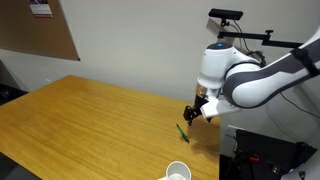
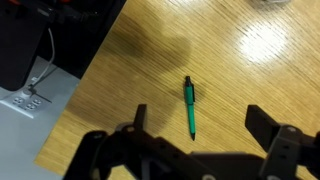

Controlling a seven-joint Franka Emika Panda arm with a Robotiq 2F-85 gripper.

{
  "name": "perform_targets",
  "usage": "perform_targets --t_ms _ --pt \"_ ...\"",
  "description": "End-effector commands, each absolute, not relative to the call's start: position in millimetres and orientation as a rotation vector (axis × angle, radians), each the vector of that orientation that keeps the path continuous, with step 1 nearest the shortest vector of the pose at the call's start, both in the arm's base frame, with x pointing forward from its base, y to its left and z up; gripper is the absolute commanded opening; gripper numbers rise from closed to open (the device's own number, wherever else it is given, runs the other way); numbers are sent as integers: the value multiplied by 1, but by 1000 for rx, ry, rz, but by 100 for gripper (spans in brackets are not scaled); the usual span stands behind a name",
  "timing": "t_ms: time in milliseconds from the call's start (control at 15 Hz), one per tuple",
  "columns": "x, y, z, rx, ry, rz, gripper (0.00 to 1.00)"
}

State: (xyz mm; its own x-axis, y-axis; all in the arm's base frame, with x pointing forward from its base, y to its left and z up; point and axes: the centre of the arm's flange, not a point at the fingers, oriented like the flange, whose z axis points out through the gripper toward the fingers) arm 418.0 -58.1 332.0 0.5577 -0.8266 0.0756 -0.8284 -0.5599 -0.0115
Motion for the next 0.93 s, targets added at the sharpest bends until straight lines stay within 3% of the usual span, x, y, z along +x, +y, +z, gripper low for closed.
perform_targets --t_ms 0,867 --pt "422 -61 326 2726 -1481 100 100" --pt "428 -79 284 2595 -1561 16 100"
